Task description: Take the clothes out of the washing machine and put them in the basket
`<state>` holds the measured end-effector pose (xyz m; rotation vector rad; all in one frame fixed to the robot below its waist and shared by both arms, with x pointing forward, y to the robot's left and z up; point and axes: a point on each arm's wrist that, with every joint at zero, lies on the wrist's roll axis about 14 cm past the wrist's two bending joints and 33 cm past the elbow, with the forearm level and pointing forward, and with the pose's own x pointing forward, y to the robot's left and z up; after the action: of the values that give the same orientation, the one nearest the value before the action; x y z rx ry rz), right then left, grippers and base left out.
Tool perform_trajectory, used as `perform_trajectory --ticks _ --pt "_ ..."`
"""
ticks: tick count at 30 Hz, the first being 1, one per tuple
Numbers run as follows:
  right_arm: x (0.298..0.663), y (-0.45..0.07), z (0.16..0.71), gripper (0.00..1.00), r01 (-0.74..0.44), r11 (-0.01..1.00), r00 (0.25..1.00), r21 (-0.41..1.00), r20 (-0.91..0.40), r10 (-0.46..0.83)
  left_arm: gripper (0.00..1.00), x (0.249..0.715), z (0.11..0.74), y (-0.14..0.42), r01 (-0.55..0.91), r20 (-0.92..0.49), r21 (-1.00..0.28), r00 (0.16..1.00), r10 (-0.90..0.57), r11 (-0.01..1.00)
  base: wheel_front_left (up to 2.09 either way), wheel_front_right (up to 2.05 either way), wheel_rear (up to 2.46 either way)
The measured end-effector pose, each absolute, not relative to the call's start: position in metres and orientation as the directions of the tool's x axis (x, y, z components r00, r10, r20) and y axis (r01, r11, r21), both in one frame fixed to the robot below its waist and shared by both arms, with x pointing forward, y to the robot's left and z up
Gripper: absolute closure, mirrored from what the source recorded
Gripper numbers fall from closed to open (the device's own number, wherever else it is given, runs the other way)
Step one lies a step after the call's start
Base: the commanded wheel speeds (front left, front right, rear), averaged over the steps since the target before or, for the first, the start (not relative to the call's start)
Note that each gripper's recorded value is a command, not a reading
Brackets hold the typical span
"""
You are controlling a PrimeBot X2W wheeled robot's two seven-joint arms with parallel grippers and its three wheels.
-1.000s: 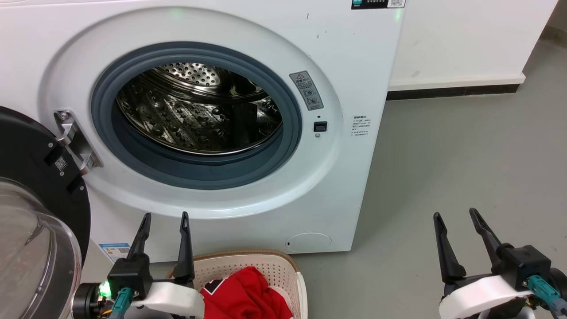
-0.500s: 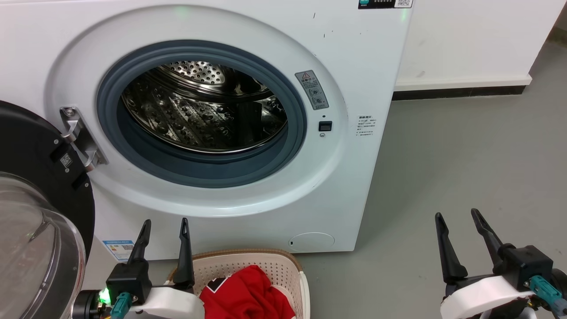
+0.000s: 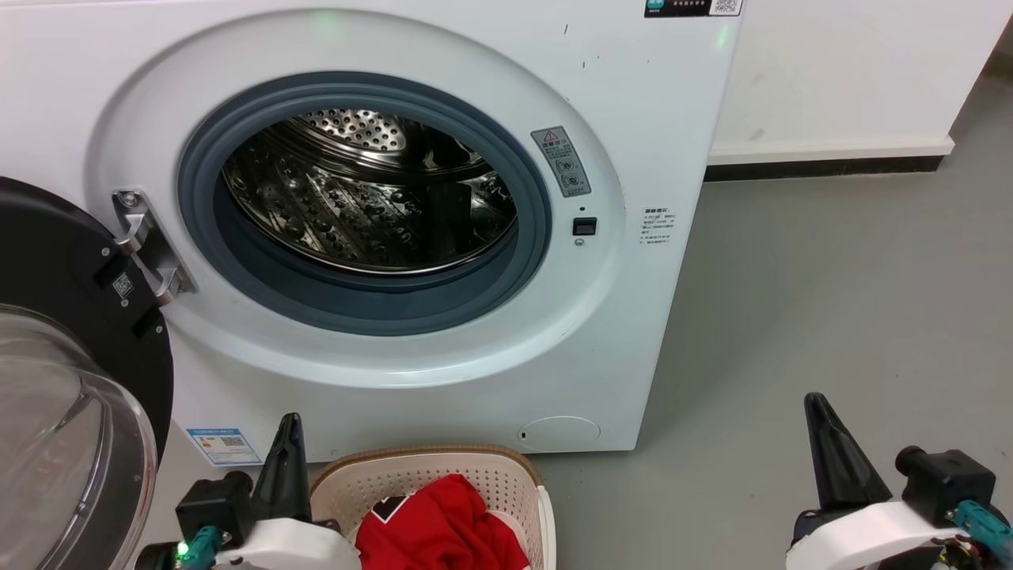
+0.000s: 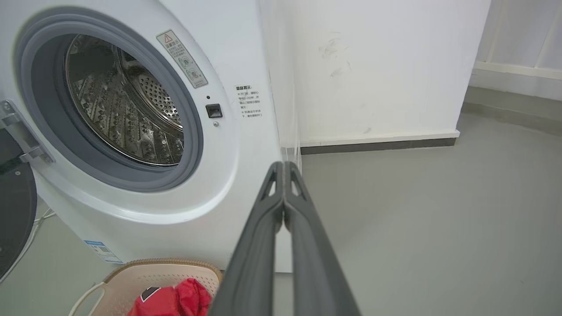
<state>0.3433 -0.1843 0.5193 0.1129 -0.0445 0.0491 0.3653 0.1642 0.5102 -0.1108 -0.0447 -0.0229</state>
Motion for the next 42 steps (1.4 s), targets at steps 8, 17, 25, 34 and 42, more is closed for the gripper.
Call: perform_trajectory --ticks 8,17,25,34,42 --pt "0.345 -0.187 0.512 1.00 -0.035 0.960 0.999 0.277 0.022 0.030 1.00 0.367 0.504 0.171 0.000 0.004 -0.268 1.000 0.001 0.963 0.00 0.00 0.00" --pt "0.349 -0.190 0.510 1.00 -0.023 0.904 1.000 0.427 0.014 0.018 1.00 0.369 0.499 0.174 -0.020 -0.029 -0.419 1.000 0.009 0.908 0.00 0.00 0.00" --pt "0.353 -0.193 0.510 1.00 -0.013 0.839 1.000 0.544 0.011 0.009 1.00 0.371 0.496 0.178 -0.040 -0.054 -0.534 0.998 0.013 0.845 0.00 0.00 0.00" --pt "0.358 -0.195 0.509 1.00 -0.006 0.758 1.000 0.652 0.006 0.003 1.00 0.373 0.494 0.181 -0.056 -0.073 -0.644 0.997 0.012 0.763 0.00 0.00 0.00" --pt "0.360 -0.196 0.506 1.00 0.005 0.683 1.000 0.730 -0.005 -0.002 1.00 0.376 0.493 0.182 -0.061 -0.079 -0.724 0.997 0.006 0.687 0.00 0.00 0.00"
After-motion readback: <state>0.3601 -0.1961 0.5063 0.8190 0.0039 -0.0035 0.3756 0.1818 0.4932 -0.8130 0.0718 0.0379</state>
